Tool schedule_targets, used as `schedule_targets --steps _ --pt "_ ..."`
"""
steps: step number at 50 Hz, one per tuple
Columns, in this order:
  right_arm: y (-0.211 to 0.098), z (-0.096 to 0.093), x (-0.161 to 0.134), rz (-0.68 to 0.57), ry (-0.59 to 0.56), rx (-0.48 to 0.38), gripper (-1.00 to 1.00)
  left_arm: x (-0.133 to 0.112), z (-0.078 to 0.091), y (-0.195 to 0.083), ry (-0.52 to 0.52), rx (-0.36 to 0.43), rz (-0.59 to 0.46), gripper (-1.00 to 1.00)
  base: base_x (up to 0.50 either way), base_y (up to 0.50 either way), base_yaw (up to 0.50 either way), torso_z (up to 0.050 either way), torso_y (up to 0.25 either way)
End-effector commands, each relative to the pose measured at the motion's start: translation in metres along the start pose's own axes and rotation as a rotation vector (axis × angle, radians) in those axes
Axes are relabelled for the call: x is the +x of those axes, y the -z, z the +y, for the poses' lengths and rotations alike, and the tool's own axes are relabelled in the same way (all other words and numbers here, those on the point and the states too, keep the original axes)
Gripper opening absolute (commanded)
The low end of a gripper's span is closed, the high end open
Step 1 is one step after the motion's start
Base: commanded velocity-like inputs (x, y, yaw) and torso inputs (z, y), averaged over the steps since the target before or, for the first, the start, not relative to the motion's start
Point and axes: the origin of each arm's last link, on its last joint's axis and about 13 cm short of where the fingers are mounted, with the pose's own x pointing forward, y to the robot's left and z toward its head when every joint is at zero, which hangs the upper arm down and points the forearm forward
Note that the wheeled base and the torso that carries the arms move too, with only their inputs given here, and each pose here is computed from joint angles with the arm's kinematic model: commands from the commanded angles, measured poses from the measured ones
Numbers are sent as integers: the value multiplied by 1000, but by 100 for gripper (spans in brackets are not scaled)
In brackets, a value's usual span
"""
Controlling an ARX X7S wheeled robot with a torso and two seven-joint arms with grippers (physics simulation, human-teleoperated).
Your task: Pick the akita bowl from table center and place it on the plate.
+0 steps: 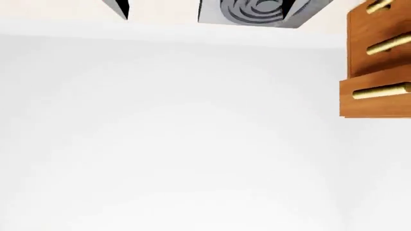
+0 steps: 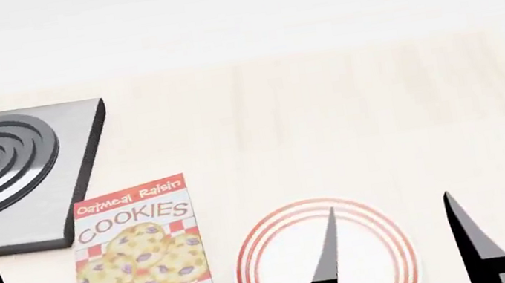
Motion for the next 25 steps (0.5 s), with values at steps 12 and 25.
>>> schedule_targets --steps 12,25 --pt "-7 -3 -2 -4 -5 14 100 -24 43 21 -578 -446 350 100 0 0 0 0 0" --pt "-7 -3 -2 -3 -4 14 100 -26 47 24 -631 -453 354 100 0 0 0 0 0"
